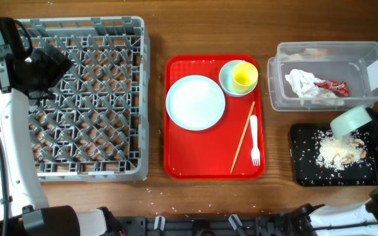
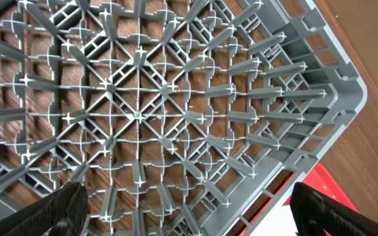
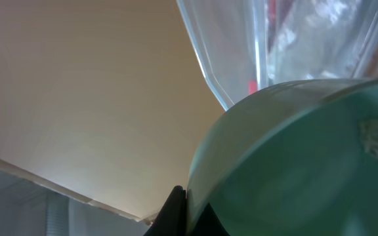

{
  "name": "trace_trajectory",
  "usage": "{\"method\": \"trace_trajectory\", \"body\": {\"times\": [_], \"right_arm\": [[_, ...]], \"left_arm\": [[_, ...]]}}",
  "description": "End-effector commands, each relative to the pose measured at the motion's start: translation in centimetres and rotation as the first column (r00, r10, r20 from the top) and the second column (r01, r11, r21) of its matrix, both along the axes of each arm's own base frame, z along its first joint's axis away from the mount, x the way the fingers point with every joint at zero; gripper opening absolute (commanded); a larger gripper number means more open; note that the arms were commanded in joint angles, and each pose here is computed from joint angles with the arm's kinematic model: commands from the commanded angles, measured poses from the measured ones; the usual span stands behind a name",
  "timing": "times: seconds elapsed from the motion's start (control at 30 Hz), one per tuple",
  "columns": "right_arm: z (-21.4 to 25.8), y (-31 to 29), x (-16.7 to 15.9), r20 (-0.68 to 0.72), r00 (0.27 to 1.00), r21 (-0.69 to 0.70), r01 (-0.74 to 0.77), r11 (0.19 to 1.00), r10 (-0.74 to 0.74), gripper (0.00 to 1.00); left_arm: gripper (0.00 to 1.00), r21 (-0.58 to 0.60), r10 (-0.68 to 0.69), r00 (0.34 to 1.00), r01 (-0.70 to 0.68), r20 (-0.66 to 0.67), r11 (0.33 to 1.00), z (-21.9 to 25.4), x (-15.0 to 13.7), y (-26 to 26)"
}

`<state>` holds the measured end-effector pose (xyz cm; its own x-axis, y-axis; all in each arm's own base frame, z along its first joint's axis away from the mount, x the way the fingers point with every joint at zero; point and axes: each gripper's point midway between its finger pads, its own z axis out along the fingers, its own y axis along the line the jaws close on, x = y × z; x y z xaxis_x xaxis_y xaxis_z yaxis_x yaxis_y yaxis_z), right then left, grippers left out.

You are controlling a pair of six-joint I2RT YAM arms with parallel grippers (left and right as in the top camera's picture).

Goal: Sort waste into correct bins and load items into the dishwasher rack
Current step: 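Tilt the bowl with the right gripper to dump rice onto the black tray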

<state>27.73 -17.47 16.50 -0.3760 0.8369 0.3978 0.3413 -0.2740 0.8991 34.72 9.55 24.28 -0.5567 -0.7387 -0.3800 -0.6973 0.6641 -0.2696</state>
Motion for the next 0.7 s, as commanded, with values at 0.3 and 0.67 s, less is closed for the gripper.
{"method": "trace_trajectory", "body": {"times": [0.3, 0.67], "right_arm": [[0.7, -0.6, 0.2, 0.054, 0.998, 0.037, 0.021, 0.999, -0.023, 0.04], [2.4, 1.7, -1.0, 0.060, 0.997, -0.112, -0.033, 0.993, 0.039, 0.04]], "left_arm": [[1.00, 0.010, 0.015, 1.000, -0.015, 0.003, 1.000, 0.1, -0.1, 0.4], [1.00, 0.010, 0.015, 1.000, -0.015, 0.003, 1.000, 0.1, -0.1, 0.4]]}}
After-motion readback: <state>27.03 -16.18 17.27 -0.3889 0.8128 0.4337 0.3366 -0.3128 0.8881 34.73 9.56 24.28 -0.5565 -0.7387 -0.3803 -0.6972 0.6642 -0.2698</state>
